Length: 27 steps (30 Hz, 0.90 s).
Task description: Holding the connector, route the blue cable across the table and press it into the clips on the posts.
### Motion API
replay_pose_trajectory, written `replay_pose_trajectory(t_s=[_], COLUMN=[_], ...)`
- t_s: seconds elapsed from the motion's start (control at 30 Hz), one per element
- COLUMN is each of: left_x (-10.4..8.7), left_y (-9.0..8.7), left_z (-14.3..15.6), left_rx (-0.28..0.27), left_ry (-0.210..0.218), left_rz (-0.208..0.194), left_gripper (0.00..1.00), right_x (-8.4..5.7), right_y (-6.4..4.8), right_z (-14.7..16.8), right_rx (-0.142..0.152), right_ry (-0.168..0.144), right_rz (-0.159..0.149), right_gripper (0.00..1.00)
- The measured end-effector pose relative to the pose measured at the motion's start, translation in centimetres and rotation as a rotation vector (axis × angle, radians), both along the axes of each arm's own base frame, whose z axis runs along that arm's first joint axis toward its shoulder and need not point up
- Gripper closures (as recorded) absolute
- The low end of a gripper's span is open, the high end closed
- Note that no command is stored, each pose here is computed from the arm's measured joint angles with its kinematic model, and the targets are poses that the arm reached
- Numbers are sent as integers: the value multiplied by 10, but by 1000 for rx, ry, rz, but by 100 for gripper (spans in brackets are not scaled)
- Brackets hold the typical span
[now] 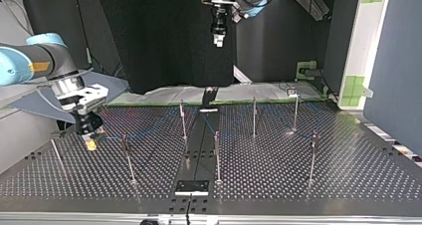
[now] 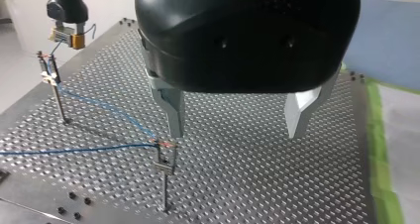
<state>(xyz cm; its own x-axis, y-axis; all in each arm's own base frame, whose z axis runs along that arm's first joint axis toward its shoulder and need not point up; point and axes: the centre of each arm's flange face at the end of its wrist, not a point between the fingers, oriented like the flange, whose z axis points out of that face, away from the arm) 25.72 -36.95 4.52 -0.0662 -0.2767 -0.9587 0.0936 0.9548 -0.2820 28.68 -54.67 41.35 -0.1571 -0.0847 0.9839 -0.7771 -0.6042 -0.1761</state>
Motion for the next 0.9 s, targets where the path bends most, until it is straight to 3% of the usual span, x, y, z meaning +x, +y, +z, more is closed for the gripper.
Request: replay_pose_trajectory(t_s=[0.27, 0.9], left_x=[15, 16], left_y=[-15, -16], left_z=[9, 11], left_rx=[-17, -18], left_ry=[-16, -18], left_rz=[1, 1], left_gripper=[0, 0], right_x=[0, 0], right_y=[1, 0], right_z=[-1, -1], right_rx=[2, 1], right_ry=[2, 3], right_rz=[0, -1], right_gripper=[100, 100])
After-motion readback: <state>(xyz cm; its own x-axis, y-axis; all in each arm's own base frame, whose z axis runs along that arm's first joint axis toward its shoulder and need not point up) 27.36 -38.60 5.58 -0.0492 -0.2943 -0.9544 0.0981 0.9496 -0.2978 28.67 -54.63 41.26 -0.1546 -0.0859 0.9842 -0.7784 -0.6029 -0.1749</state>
